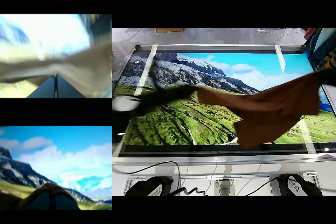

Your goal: Fold the clothes and pants, and hang the long-sleeved shirts on hangers.

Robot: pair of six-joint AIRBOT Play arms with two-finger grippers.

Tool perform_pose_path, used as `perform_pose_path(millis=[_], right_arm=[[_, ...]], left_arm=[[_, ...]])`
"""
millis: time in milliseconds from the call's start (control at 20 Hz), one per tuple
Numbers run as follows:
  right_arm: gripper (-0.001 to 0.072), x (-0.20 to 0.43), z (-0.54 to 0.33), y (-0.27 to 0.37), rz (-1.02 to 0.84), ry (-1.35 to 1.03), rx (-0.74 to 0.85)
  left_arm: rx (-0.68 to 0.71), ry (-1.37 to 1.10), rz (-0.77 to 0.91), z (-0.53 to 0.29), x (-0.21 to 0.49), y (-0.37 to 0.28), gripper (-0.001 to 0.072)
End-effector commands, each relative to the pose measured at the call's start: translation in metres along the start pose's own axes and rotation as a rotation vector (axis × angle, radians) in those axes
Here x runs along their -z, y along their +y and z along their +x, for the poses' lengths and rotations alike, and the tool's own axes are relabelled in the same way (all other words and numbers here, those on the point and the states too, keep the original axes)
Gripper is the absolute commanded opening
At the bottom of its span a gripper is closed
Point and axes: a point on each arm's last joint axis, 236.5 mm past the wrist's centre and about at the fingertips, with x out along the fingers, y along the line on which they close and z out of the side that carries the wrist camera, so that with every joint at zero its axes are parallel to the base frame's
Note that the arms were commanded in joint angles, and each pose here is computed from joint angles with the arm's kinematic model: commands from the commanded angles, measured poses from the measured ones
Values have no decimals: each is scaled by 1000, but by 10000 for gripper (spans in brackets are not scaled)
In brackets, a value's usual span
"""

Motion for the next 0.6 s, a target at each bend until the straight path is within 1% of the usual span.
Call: perform_pose_path(millis=[0, 150, 350, 450, 550], right_arm=[[19, -83, -95, 40, -127, -270, 21], [19, -121, -182, 82, -221, -468, 26], [19, -134, -278, 128, -318, -660, 43], [19, -131, -311, 145, -350, -724, 47], [19, -126, -332, 155, -368, -763, 52]], left_arm=[[-134, -428, 187, -117, -130, -32, 16], [-244, -742, 291, -212, -177, -70, 16], [-372, -1117, 418, -326, -200, -123, 16], [-435, -1237, 492, -365, -199, -144, 17], [-468, -1278, 541, -381, -196, -155, 17]])
